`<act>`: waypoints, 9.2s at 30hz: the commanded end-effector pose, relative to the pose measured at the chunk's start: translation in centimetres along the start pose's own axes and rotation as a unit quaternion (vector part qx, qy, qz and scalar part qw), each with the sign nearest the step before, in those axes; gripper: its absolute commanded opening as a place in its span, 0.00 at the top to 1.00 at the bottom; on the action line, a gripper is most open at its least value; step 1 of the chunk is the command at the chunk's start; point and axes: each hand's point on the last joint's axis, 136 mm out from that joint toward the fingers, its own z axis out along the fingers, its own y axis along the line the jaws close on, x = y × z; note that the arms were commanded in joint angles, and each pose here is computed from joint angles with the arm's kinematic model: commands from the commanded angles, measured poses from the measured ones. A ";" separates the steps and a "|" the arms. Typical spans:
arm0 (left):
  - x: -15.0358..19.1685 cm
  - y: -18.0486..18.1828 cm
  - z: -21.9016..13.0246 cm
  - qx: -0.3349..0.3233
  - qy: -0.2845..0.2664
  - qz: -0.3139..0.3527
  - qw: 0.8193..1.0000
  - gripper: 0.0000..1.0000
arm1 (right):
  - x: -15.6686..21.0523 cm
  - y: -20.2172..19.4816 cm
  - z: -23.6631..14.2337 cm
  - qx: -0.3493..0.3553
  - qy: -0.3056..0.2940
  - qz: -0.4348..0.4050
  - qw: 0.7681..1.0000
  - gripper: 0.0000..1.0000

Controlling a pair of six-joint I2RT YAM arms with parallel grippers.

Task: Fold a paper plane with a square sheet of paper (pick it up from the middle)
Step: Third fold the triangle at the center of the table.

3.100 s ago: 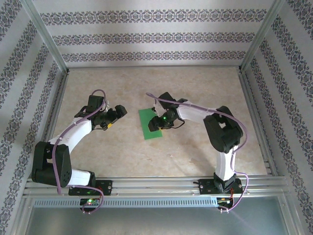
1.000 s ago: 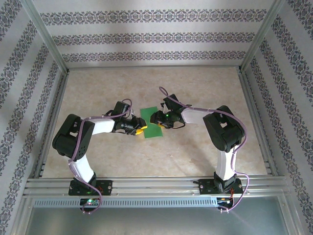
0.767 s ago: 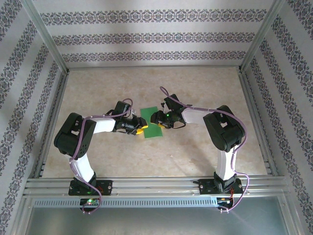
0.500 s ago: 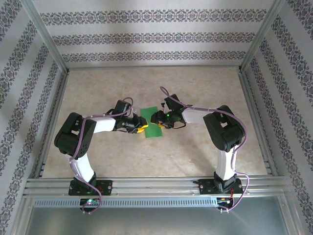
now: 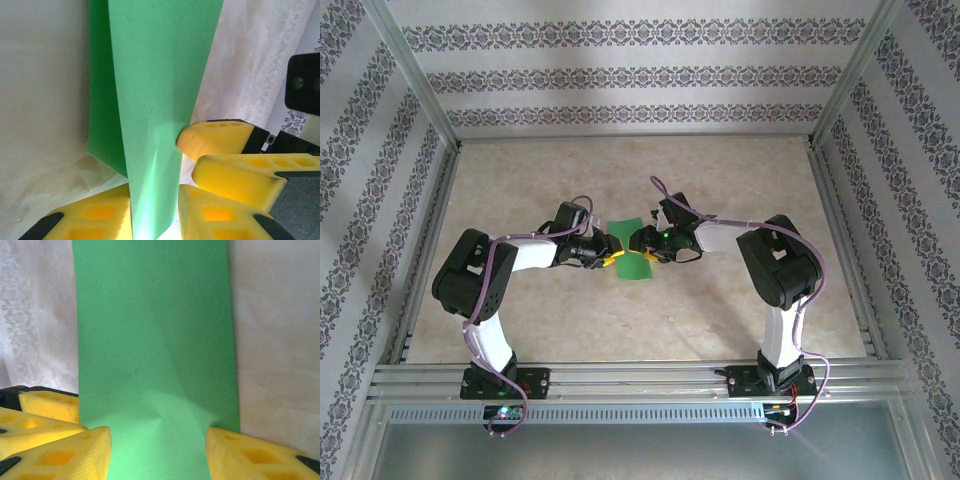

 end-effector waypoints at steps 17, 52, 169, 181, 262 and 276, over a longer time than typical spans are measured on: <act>-0.8 -1.1 -1.0 -0.008 -0.010 -0.030 0.999 0.95 | -1.7 2.4 -6.2 0.021 -0.112 -0.210 0.971 0.30; -1.3 -0.6 -0.2 -0.021 -0.005 -0.078 0.997 0.95 | 4.5 3.9 -1.5 0.189 -0.153 -0.597 0.764 0.48; -2.0 3.7 2.1 -0.257 0.075 0.113 0.957 0.92 | 4.4 -1.3 1.5 0.071 -0.008 -0.246 0.967 0.90; -2.0 4.0 2.2 -0.259 0.076 0.111 0.956 0.92 | 4.2 0.6 0.4 0.041 -0.018 -0.255 0.966 0.90; 3.4 6.3 1.1 -0.189 -0.013 -0.027 0.981 0.93 | 3.0 1.1 -2.9 0.019 -0.035 -0.170 0.985 0.68; 3.6 6.4 1.5 -0.192 0.002 -0.016 0.981 0.93 | 7.6 2.6 -1.1 -0.004 0.036 -0.193 0.980 0.88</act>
